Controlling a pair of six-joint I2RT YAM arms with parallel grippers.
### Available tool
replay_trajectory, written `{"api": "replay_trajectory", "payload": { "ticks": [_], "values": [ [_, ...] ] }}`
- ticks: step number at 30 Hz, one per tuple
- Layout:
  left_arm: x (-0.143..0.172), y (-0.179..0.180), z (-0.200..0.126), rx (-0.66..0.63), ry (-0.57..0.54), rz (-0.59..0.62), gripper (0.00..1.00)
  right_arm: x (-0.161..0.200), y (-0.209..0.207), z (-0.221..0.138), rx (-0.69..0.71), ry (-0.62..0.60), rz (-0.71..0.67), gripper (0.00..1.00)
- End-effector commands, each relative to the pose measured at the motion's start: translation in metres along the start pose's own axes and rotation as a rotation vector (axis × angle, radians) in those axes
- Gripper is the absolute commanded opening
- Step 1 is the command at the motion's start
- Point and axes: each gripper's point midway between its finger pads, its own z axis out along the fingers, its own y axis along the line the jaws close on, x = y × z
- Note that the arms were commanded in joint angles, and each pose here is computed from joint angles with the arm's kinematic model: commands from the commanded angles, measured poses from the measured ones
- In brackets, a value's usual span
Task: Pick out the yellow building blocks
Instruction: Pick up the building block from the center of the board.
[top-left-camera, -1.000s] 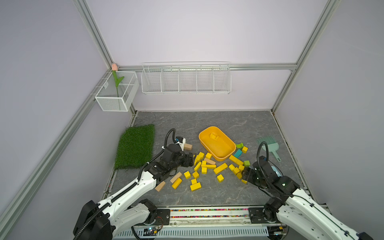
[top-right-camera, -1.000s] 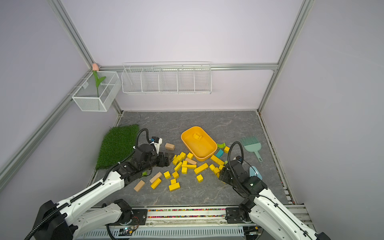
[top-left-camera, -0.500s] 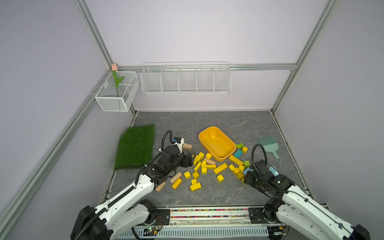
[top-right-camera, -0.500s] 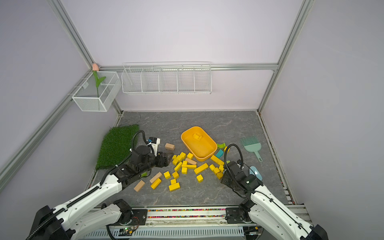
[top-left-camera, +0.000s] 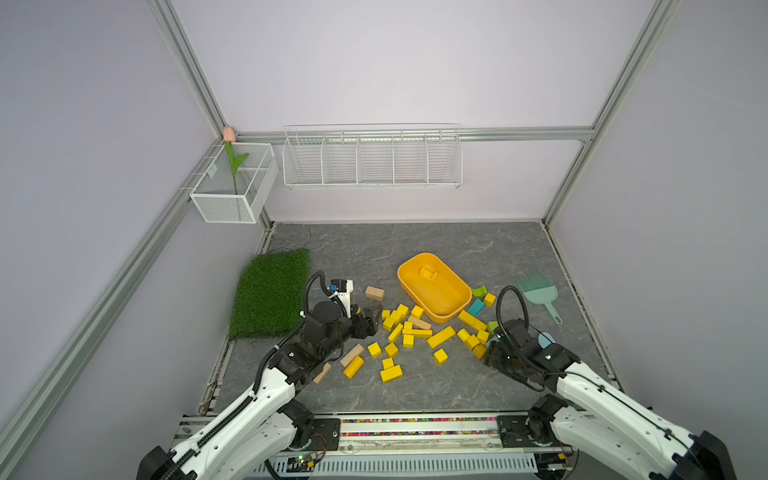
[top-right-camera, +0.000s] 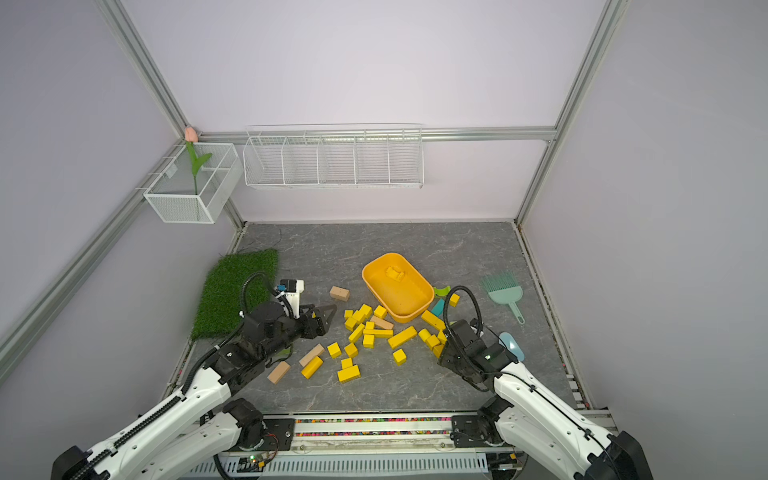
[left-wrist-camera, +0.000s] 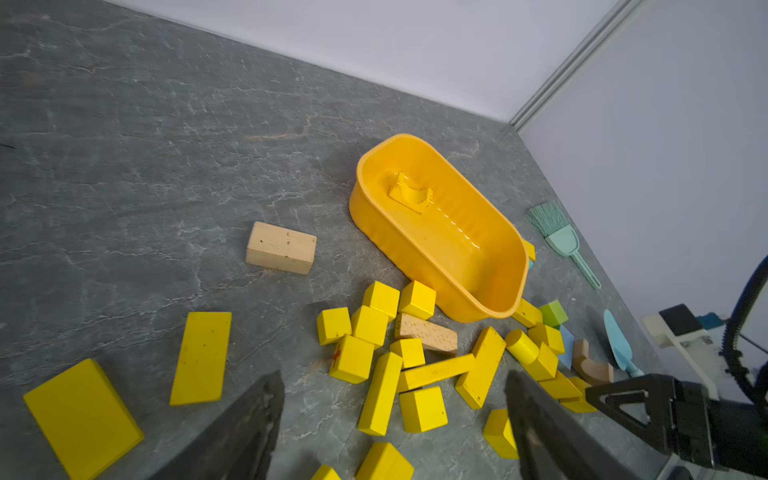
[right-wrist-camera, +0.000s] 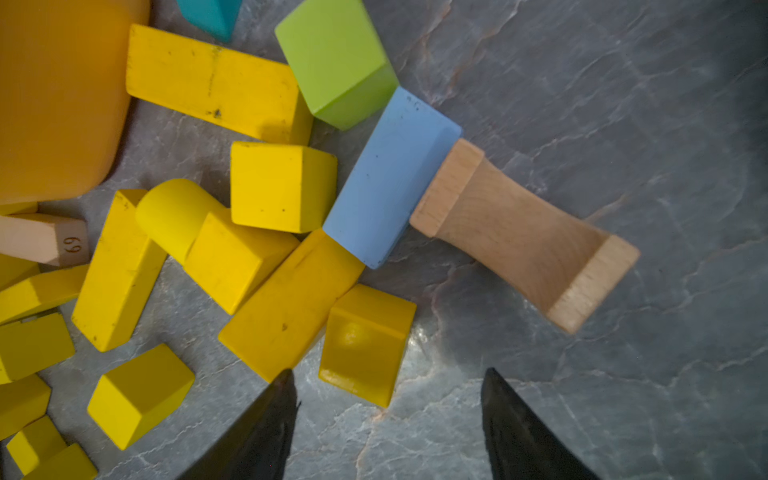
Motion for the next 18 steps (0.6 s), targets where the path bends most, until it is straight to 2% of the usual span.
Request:
{"api": "replay_trajectory", "payload": {
  "ticks": [1,7,13,18],
  "values": [
    [-0.004,0.009,-0.001,-0.002,-0.029,-0.058,0.86,0.002,0.004,0.004,-0.006,0.026,-0.010,0.71],
    [-0.004,0.010,0.002,0.002,-0.017,-0.066,0.85,0.002,0.009,0.008,0.005,0.051,-0.027,0.68],
    [-0.004,0.012,0.002,-0.005,-0.020,-0.072,0.86,0.003,0.011,0.014,0.040,0.086,-0.043,0.58],
    [-0.003,0.011,0.002,-0.003,-0.017,-0.072,0.86,-0.001,0.010,0.014,0.046,0.070,-0.029,0.58]
  ]
}}
